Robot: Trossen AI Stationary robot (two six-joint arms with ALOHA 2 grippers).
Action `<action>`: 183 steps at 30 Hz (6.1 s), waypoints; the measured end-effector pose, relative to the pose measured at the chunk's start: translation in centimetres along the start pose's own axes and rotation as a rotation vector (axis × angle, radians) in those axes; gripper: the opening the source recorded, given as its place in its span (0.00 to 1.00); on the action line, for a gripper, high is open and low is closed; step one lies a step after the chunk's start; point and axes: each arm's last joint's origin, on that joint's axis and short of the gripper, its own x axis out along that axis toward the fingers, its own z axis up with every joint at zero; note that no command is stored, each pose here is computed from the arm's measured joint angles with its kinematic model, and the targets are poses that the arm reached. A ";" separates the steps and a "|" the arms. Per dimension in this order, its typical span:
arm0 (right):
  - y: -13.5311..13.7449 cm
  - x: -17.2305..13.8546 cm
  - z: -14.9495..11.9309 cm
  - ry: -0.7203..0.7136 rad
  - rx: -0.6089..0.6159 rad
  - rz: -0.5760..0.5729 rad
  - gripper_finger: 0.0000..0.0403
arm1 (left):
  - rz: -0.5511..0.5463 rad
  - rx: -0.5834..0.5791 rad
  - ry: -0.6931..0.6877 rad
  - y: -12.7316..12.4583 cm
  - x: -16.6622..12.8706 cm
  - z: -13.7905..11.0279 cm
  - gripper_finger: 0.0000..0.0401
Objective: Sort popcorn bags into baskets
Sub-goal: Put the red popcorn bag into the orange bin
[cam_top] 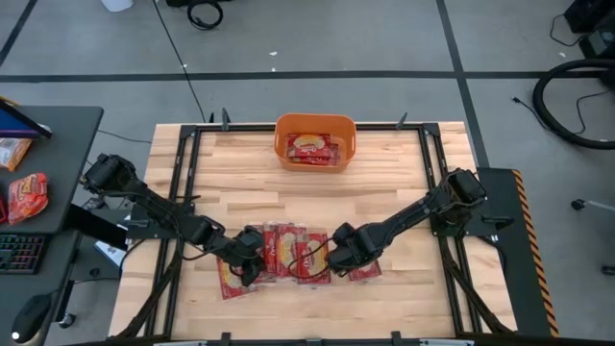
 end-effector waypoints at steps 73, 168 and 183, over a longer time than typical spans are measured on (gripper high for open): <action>2.0 -4.4 0.1 -0.128 -0.796 0.069 0.01 | -0.138 0.031 0.049 -0.9 -0.1 0.2 0.32; 0.3 3.3 15.7 -0.054 -0.941 0.572 0.48 | -0.105 -0.057 -0.052 -0.3 -1.1 2.0 0.32; -0.1 5.1 15.4 -0.011 -1.015 0.600 0.45 | -0.125 -0.053 0.015 -0.3 -1.1 1.5 0.32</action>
